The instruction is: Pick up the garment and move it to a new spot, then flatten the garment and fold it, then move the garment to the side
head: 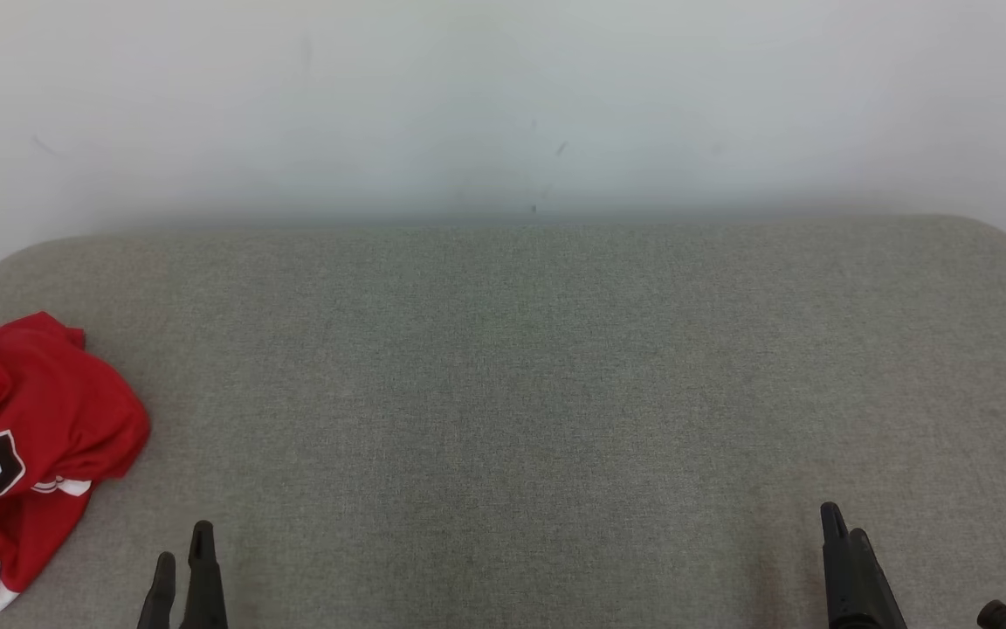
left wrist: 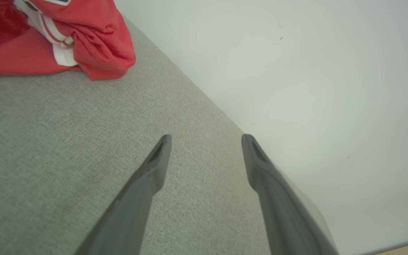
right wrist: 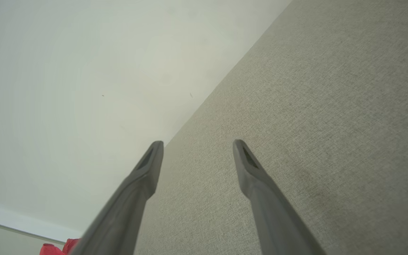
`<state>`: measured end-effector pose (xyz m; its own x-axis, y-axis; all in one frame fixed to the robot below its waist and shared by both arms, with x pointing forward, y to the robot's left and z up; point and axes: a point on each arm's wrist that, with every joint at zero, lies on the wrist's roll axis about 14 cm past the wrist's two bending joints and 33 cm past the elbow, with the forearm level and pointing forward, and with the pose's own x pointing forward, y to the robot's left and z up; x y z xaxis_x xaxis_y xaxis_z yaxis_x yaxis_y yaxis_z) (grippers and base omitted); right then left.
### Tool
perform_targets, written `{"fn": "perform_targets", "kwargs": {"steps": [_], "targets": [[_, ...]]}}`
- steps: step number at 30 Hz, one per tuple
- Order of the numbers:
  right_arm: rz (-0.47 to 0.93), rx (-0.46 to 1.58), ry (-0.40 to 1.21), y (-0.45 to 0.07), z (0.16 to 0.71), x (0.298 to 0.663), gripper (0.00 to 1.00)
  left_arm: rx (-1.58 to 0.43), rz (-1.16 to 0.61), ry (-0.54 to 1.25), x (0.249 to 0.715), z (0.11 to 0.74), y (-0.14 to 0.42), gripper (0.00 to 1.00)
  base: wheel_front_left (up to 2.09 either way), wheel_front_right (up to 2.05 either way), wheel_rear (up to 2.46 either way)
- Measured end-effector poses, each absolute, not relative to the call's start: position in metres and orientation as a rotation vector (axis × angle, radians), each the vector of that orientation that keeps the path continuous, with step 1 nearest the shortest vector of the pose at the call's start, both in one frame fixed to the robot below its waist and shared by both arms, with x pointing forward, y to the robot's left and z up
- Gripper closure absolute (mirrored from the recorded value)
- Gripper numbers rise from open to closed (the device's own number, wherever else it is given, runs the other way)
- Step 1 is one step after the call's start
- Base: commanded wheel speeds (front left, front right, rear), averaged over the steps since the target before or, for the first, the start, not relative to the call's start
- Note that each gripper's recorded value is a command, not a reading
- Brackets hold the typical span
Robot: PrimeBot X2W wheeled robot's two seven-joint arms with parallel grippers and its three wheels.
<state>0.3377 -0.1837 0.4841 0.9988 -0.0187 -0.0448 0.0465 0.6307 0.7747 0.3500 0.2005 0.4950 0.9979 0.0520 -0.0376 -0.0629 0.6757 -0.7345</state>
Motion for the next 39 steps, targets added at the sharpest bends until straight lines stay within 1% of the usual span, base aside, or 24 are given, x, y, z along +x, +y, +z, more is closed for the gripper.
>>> {"fn": "perform_targets", "kwargs": {"steps": [8,21,39], "targets": [[-0.014,0.759,0.034,-0.179,0.485,0.339,0.00,-0.680,0.051,0.016,0.351,0.498,0.193,0.00,0.00,0.00,0.00],[0.013,0.548,0.021,-0.177,0.487,0.341,0.00,-0.492,0.078,-0.015,0.352,0.503,0.200,0.00,0.00,0.00,0.00],[0.043,0.333,0.018,-0.173,0.484,0.344,0.00,-0.294,0.075,-0.047,0.354,0.509,0.200,0.00,0.00,0.00,0.00]]}}
